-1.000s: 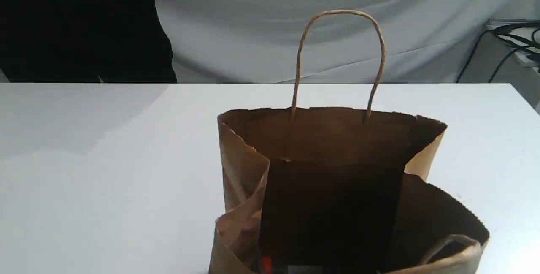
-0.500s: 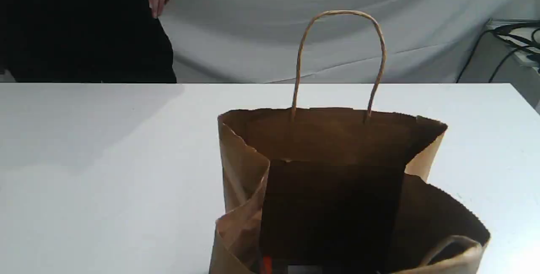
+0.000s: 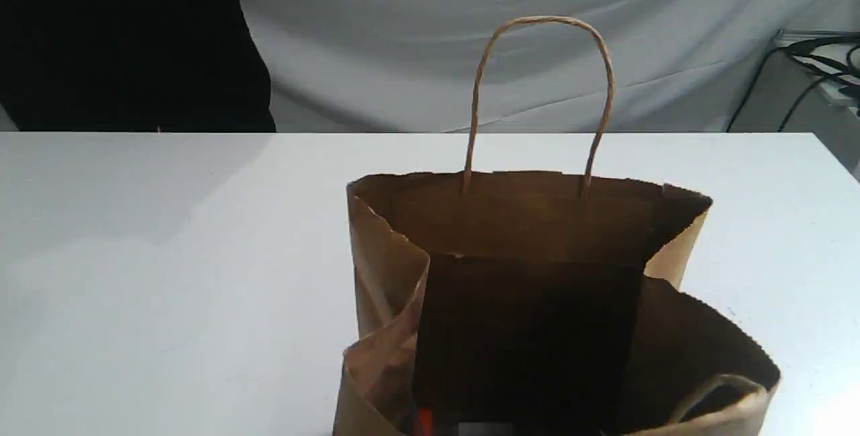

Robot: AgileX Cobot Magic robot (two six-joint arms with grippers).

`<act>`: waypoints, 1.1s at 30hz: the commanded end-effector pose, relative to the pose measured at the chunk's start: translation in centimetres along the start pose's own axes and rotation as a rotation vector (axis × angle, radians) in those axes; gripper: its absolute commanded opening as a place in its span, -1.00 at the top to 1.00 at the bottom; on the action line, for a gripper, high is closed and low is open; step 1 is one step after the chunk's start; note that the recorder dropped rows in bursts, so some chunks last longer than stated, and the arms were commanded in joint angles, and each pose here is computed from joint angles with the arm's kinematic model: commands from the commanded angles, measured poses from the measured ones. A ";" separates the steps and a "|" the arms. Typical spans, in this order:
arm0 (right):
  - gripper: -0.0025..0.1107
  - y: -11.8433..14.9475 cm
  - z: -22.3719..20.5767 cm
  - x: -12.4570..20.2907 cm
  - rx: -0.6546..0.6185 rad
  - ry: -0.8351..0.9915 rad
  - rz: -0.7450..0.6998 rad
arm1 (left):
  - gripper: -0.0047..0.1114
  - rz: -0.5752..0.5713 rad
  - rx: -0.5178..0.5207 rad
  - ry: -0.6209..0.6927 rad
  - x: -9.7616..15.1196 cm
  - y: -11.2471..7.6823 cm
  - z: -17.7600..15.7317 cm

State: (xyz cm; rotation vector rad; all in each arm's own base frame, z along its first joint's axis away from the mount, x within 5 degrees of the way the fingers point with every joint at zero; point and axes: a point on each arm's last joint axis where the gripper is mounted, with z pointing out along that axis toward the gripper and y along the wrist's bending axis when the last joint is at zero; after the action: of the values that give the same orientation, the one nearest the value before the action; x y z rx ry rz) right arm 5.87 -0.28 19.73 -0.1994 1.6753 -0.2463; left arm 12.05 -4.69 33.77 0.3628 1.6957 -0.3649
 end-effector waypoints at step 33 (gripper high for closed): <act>0.96 0.3 -0.3 1.3 -0.025 0.118 0.022 | 0.92 -0.014 -0.001 -0.007 0.0 0.0 -0.1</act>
State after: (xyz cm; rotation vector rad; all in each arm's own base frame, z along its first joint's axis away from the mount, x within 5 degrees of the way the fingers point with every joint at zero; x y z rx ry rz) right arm 5.42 -0.29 18.50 -0.2028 1.8019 -0.2288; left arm 12.05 -4.69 33.77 0.3628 1.6957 -0.3649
